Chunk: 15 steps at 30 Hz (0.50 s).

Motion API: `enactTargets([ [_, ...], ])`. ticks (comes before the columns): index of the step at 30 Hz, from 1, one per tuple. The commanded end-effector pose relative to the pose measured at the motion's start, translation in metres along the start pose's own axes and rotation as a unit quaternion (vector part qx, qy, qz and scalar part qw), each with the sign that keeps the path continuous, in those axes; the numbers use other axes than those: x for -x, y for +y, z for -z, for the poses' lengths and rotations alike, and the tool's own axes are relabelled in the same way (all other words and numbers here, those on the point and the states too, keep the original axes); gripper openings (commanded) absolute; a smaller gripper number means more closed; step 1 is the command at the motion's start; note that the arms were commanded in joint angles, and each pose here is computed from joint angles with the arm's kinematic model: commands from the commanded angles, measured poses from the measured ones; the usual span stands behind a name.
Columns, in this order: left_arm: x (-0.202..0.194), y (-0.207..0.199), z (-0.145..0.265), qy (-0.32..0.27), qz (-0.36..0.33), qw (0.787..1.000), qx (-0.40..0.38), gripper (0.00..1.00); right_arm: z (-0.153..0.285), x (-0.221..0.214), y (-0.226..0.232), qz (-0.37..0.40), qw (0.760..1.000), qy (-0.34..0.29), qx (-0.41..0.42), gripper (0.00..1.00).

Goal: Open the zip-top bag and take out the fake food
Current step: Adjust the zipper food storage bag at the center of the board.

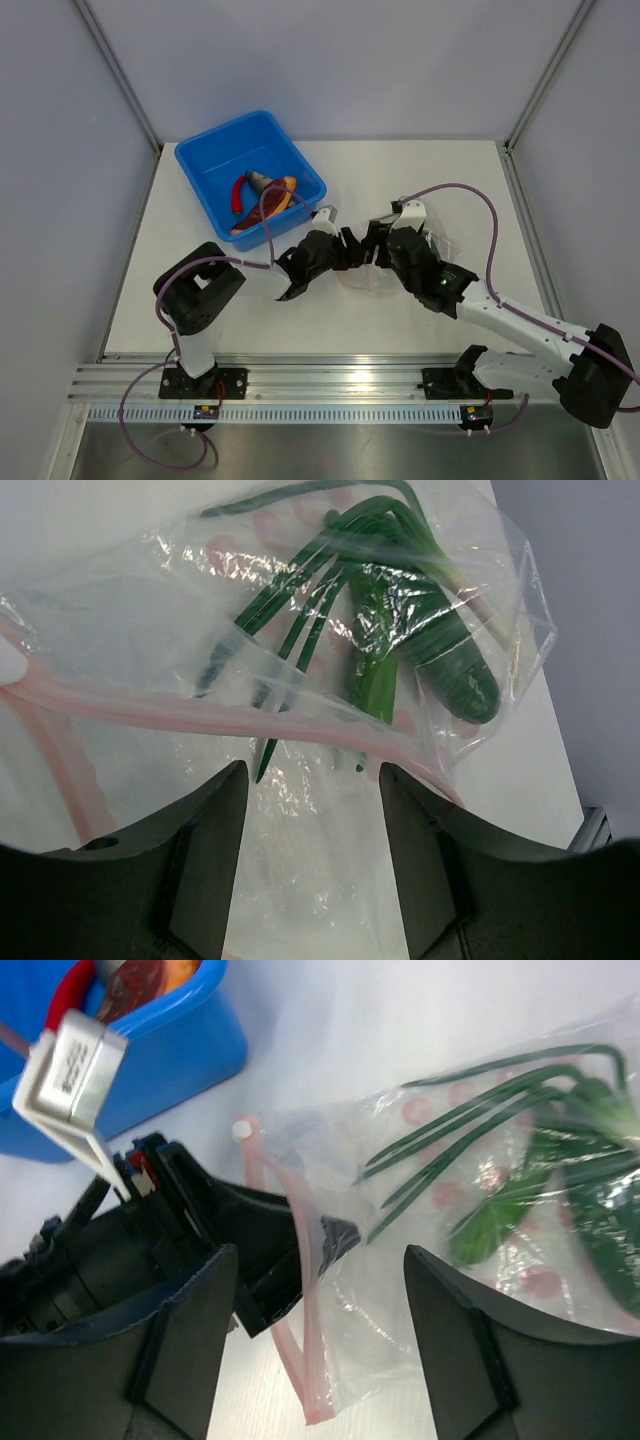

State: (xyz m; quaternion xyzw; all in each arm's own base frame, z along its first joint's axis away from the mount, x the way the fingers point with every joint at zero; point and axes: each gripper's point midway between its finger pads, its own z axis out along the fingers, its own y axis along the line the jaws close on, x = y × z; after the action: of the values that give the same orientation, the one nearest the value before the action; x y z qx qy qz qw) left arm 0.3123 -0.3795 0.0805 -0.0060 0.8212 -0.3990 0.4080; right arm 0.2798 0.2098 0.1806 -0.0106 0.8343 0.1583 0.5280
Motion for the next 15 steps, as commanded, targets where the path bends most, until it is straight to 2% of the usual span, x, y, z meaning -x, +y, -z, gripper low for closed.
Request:
enactTargets([
  [1,0.010,-0.011,-0.004,-0.012,0.022,0.999,-0.028,0.58,0.003,0.038,-0.022,0.013,0.995,-0.029,-0.098,0.78],
  [4,0.008,-0.005,0.000,-0.011,0.033,0.999,-0.023,0.59,-0.002,0.060,-0.039,0.002,0.989,-0.030,-0.147,0.78],
  [7,0.005,0.000,0.003,-0.010,0.039,0.999,-0.017,0.59,-0.012,0.076,-0.067,-0.060,0.987,-0.038,-0.147,0.79],
  [9,0.004,0.005,0.005,-0.010,0.041,0.999,-0.012,0.60,-0.021,0.071,-0.076,-0.093,0.987,-0.020,-0.133,0.80],
  [15,0.006,0.008,0.008,-0.003,0.037,0.999,-0.008,0.61,-0.039,0.069,-0.136,-0.093,0.964,0.009,-0.249,0.86],
])
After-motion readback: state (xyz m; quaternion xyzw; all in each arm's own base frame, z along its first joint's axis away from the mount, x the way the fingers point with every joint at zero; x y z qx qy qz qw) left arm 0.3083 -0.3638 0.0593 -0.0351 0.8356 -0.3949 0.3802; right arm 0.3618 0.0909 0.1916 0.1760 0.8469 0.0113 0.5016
